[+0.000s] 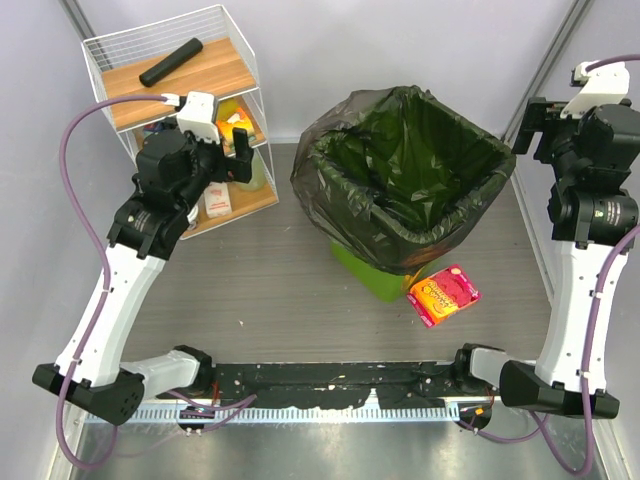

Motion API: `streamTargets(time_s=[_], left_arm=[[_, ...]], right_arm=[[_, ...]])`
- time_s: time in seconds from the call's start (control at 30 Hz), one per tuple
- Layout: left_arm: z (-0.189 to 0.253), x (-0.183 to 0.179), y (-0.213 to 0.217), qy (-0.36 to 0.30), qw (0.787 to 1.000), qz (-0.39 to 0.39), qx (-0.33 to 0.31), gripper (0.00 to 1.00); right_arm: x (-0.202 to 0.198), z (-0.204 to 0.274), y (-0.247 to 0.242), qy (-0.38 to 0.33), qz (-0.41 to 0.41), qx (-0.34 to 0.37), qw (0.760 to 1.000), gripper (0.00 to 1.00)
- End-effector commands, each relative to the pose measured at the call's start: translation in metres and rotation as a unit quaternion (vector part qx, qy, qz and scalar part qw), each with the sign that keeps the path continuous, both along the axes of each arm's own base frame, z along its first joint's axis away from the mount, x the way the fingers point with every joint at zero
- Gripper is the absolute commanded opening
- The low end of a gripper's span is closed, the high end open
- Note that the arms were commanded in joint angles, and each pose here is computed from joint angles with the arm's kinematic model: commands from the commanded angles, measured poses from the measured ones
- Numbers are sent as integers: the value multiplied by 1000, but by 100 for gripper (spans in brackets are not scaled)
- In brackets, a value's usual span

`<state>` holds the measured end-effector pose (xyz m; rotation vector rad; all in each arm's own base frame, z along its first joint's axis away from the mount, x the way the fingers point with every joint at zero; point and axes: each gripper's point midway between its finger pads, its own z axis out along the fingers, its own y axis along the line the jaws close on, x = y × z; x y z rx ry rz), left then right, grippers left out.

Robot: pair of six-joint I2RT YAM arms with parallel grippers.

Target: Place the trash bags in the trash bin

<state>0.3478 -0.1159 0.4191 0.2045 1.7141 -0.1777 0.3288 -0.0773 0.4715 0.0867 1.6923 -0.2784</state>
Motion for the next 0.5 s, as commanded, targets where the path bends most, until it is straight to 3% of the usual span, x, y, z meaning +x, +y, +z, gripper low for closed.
streamTargets(time_s=[0.0, 0.47], left_arm=[[32, -6, 8, -57, 998, 10, -19, 100], [30, -1, 5, -56, 998, 10, -27, 100]], right_arm=[[-10, 18, -1, -43, -10, -2, 999, 89], [-9, 10, -3, -37, -15, -5, 999, 89]])
